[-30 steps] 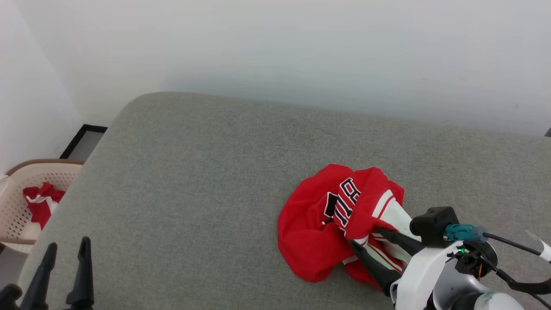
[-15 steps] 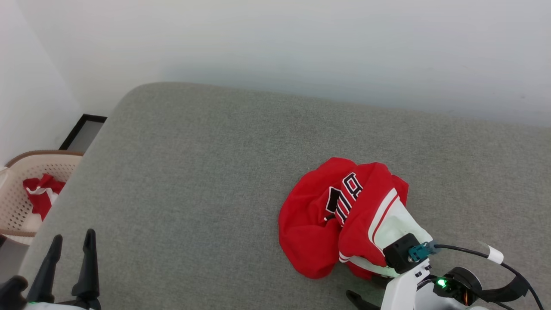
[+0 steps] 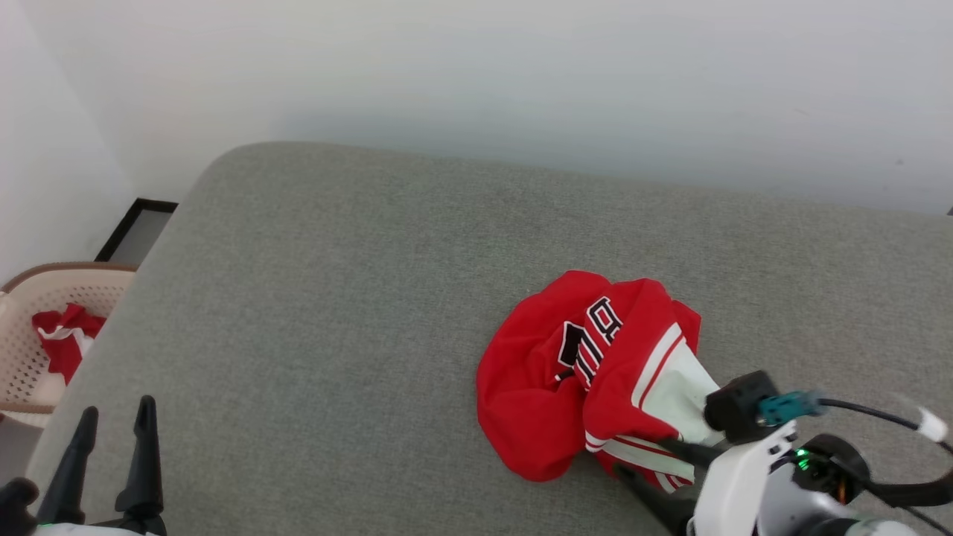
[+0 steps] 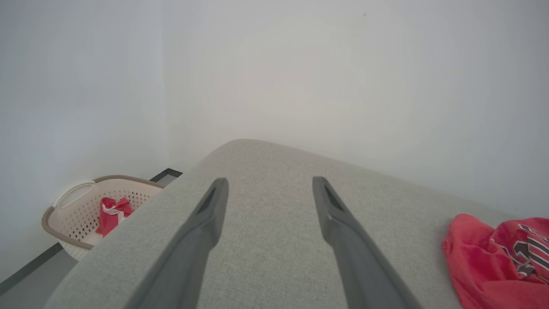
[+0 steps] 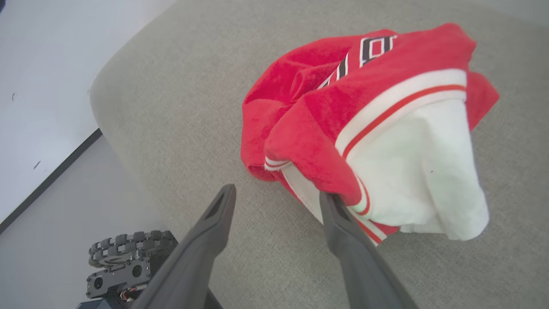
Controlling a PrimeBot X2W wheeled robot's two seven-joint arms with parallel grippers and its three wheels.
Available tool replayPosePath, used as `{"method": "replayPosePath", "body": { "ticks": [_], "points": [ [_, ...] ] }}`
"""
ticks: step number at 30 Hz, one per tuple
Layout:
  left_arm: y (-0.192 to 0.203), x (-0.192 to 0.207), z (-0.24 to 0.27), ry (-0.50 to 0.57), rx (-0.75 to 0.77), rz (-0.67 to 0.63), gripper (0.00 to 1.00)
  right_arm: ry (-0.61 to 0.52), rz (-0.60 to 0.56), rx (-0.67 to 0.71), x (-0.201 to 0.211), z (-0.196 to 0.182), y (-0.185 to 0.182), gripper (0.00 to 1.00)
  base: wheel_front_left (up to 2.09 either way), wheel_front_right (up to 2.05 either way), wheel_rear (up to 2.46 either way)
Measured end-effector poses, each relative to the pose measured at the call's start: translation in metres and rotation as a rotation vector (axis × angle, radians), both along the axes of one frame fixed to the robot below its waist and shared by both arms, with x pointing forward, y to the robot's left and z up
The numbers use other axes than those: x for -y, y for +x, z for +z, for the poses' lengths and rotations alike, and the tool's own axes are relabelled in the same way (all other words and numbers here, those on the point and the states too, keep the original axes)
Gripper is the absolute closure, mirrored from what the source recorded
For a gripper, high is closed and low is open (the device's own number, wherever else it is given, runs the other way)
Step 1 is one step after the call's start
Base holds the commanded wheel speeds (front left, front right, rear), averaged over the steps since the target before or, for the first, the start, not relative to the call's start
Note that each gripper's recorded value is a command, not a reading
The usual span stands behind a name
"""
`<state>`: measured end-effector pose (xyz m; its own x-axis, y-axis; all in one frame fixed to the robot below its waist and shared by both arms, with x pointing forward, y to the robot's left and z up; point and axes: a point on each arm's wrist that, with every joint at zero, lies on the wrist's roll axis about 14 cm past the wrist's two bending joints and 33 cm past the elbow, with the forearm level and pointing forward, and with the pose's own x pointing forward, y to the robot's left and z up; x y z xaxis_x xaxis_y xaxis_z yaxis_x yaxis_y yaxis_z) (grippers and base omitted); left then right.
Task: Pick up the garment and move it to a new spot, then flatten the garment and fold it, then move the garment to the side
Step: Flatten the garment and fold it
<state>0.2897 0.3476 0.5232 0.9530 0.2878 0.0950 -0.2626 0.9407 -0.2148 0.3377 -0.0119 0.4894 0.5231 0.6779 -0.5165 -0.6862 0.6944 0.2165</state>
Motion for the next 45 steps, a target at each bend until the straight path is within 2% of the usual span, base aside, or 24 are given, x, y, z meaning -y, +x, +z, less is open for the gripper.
{"method": "replayPosePath", "body": {
  "ticks": [8, 12, 20, 31, 32, 33, 34, 36, 45],
  "points": [
    [0.007, 0.002, 0.004, 0.016, 0.005, -0.014, 0.00, 0.082, -0.108, 0.142, 0.021, 0.035, 0.019, 0.00, 0.00, 0.00, 0.00],
    [0.012, 0.005, 0.003, 0.018, 0.000, -0.028, 0.00, 0.088, -0.184, 0.214, 0.039, 0.042, 0.033, 0.00, 0.00, 0.00, 0.00],
    [0.024, 0.013, -0.001, 0.018, -0.017, -0.060, 0.00, 0.005, -0.269, 0.173, 0.071, 0.007, 0.051, 0.00, 0.00, 0.00, 0.00],
    [0.034, 0.014, -0.005, 0.021, -0.038, -0.074, 0.00, -0.078, -0.181, 0.078, 0.057, -0.032, 0.072, 0.00, 0.00, 0.00, 0.00],
    [0.035, 0.014, -0.005, 0.020, -0.038, -0.073, 0.00, -0.103, -0.162, 0.065, 0.055, -0.038, 0.072, 0.41, 0.00, 0.00, 0.00],
    [0.036, 0.013, -0.005, 0.020, -0.036, -0.071, 0.00, -0.104, -0.156, 0.054, 0.053, -0.041, 0.074, 0.73, 0.00, 0.00, 0.00],
    [0.036, 0.013, -0.005, 0.021, -0.038, -0.070, 0.00, -0.092, -0.161, 0.046, 0.051, -0.042, 0.077, 1.00, 0.00, 0.00, 0.00],
    [0.036, 0.012, -0.006, 0.020, -0.042, -0.067, 0.00, -0.127, -0.143, 0.039, 0.050, -0.047, 0.081, 1.00, 0.00, 0.00, 0.00],
    [0.037, 0.009, -0.005, 0.019, -0.040, -0.058, 0.00, -0.094, -0.186, 0.061, 0.060, -0.033, 0.103, 1.00, 0.00, 0.00, 0.00]
  ]
}}
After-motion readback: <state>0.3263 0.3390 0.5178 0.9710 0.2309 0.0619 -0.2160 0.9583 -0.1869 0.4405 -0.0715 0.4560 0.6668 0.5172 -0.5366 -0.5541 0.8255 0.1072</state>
